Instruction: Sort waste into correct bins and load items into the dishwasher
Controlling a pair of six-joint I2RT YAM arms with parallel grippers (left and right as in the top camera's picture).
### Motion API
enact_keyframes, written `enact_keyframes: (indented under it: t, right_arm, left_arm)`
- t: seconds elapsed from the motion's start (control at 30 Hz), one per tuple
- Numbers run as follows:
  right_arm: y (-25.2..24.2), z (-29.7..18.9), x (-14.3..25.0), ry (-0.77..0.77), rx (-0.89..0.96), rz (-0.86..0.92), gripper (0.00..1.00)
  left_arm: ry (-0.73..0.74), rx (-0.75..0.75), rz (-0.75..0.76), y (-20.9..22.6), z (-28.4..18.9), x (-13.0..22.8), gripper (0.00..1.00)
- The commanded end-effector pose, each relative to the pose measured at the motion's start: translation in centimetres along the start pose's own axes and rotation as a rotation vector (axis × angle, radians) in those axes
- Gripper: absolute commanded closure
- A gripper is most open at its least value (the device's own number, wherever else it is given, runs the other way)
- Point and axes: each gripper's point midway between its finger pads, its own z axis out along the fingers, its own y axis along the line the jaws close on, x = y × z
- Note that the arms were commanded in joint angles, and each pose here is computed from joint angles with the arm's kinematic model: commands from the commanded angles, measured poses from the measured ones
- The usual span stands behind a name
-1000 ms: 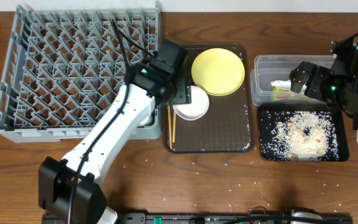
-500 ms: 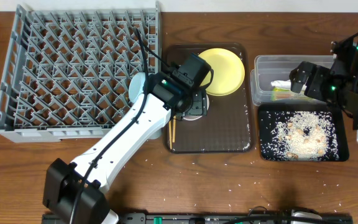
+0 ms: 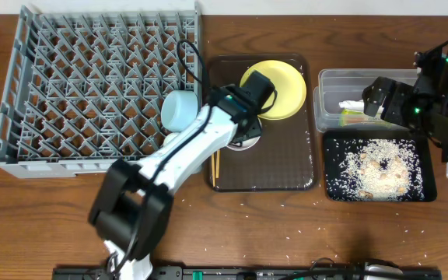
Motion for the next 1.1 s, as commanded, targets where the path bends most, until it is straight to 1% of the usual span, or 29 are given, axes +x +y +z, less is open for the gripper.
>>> enact_keyframes:
  t: [0.0, 0.37, 0.5, 0.7, 0.73, 0.77, 0.93, 1.0, 1.03, 1.07]
  right_arm:
    - [-0.3, 0.0, -0.1, -0.001, 0.007, -0.003, 0.01]
    - [-0.3, 0.0, -0.1, -0.001, 0.007, -0.003, 0.01]
    - [-0.3, 0.0, -0.1, -0.001, 0.007, -0.003, 0.01]
    - [-0.3, 0.0, -0.1, -0.001, 0.007, -0.003, 0.01]
    - [-0.3, 0.0, -0.1, -0.001, 0.007, -0.003, 0.01]
    - [-0.3, 0.0, -0.1, -0.001, 0.007, -0.003, 0.01]
    - [-0.3, 0.0, -0.1, -0.001, 0.007, -0.003, 0.01]
    - [-0.3, 0.0, -0.1, -0.001, 0.007, -0.003, 0.01]
    - [-0.3, 0.0, -0.1, -0.001, 0.007, -0.003, 0.01]
    - [-0.3, 0.0, -0.1, -0.001, 0.007, -0.003, 0.01]
  left_arm:
    - [-0.019, -0.077, -0.173, 1.1, 2.0, 0.1, 0.32]
    - [0.005, -0.148, -0.306, 1.9, 5.3, 1.0, 0.32]
    - [0.018, -0.164, -0.329, 1.9, 6.7, 1.5, 0.32]
    - [0.016, -0.15, -0.337, 1.6, 7.0, 1.3, 0.32]
    - [0.016, -0.153, -0.336, 1.6, 7.1, 1.4, 0.33]
    - [0.019, -0.159, -0.336, 1.7, 7.4, 1.5, 0.36]
    - [0.045, -0.181, -0.356, 2.0, 8.5, 2.2, 0.36]
    - [0.056, -0.18, -0.356, 1.9, 8.8, 2.4, 0.43]
    - [0.056, -0.18, -0.356, 1.9, 8.8, 2.4, 0.48]
    - [0.056, -0.18, -0.355, 1.9, 8.8, 2.4, 0.56]
